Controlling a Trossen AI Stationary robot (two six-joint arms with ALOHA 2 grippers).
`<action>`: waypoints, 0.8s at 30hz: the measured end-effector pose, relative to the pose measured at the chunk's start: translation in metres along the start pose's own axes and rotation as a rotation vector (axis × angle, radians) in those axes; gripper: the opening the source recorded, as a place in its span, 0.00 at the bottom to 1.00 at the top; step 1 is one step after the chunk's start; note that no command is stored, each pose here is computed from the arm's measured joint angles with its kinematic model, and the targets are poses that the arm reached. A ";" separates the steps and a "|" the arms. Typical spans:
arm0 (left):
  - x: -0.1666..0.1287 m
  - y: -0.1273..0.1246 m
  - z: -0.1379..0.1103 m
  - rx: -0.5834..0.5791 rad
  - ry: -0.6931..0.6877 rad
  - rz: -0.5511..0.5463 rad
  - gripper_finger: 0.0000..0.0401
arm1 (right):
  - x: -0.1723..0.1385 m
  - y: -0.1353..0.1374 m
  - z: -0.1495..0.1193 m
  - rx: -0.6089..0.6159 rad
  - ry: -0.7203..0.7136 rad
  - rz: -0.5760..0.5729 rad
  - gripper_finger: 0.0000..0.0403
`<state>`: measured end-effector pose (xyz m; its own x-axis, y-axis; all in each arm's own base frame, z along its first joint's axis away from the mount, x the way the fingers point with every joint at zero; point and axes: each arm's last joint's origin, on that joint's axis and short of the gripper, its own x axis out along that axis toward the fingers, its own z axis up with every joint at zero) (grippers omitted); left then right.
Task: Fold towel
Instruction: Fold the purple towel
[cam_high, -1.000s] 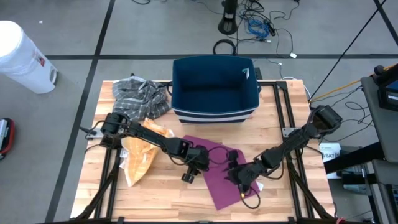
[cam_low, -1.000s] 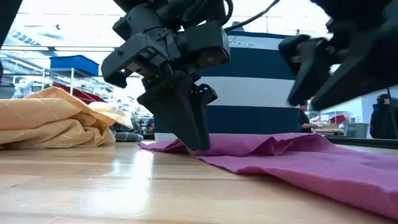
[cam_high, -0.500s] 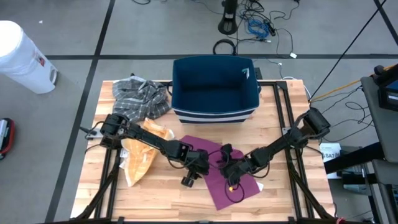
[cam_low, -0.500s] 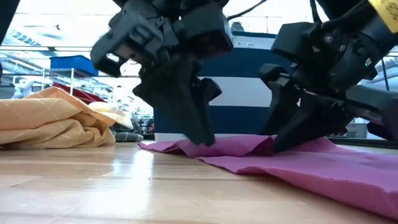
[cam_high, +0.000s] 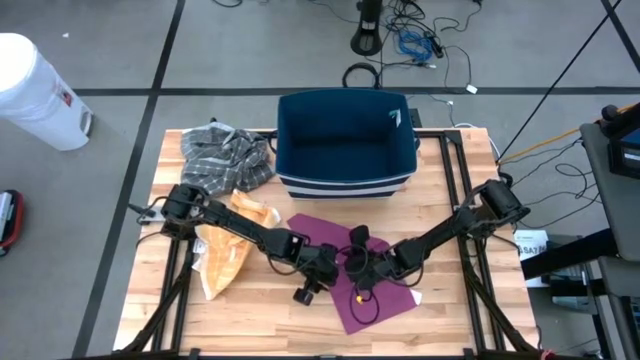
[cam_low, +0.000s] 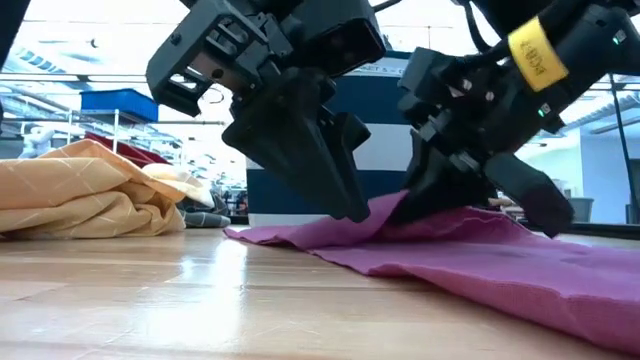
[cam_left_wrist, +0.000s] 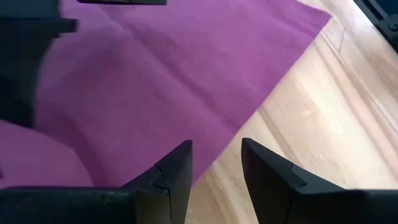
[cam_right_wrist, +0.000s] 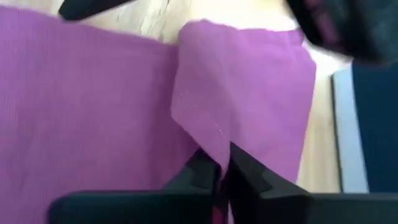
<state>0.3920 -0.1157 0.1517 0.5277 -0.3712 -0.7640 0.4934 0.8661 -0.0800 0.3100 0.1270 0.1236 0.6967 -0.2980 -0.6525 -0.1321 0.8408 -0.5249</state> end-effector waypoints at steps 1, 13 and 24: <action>0.000 -0.001 0.000 0.003 0.000 -0.002 0.36 | -0.001 -0.001 0.002 0.000 -0.008 -0.001 0.02; -0.041 -0.041 0.030 0.167 -0.104 0.184 0.23 | -0.023 -0.061 0.011 0.120 0.020 -0.189 0.00; -0.058 -0.073 0.037 0.218 -0.132 0.166 0.23 | -0.030 -0.087 -0.028 0.156 0.346 -0.253 0.12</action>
<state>0.3510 -0.1703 0.2254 0.6920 -0.2828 -0.6642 0.5217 0.8319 0.1894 0.2805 0.0502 0.1734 0.4132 -0.6137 -0.6728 0.1382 0.7725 -0.6198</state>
